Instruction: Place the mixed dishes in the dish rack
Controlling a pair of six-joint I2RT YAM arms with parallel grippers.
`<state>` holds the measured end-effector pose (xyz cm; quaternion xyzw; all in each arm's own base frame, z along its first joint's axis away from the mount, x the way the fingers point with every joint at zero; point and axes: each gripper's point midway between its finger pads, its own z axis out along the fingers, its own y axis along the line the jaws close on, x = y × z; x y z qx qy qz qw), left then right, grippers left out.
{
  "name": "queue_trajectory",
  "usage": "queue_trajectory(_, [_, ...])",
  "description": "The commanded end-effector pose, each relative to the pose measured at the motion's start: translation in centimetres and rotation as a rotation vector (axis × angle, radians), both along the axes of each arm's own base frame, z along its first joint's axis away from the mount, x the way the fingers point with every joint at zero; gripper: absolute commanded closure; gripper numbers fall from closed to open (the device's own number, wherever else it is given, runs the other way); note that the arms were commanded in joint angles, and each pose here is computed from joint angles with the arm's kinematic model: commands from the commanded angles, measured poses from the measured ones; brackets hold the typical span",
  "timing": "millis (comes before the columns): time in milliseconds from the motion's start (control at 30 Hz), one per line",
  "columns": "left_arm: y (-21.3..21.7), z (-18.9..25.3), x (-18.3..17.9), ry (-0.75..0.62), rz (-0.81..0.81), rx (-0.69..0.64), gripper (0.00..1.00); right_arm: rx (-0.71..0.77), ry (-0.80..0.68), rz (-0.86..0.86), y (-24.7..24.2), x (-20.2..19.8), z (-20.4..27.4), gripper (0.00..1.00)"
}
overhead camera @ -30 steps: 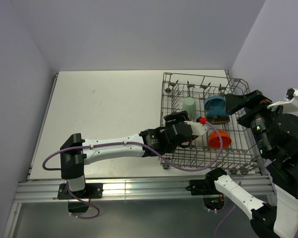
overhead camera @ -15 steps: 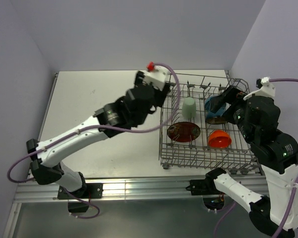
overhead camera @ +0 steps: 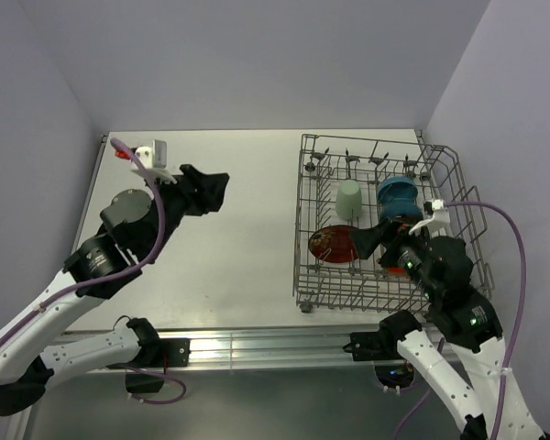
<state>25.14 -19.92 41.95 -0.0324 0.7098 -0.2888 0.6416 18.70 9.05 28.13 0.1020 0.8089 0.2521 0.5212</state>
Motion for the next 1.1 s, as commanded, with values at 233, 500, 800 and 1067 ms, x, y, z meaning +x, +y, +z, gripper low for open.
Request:
queue_trajectory(233, [1.0,-4.2,-5.6,-0.04,-0.199,-0.289,0.28,0.177,-0.515,0.269,4.1,-1.5,4.2,0.0])
queue_trajectory(500, [0.7,-4.0,-9.4,-0.192,-0.392,-0.428,0.26,0.241,-0.724,0.543,7.9,-3.7,1.7,0.0])
queue_trajectory(800, [0.9,-5.4,-13.8,-0.277,-0.609,-0.661,0.26,0.207,-0.803,0.558,7.2,-5.5,0.5,0.0])
queue_trajectory(1067, [1.0,-8.9,-15.5,-0.242,-0.695,-0.739,0.26,0.265,-0.776,0.583,7.9,-5.3,-3.8,0.0])
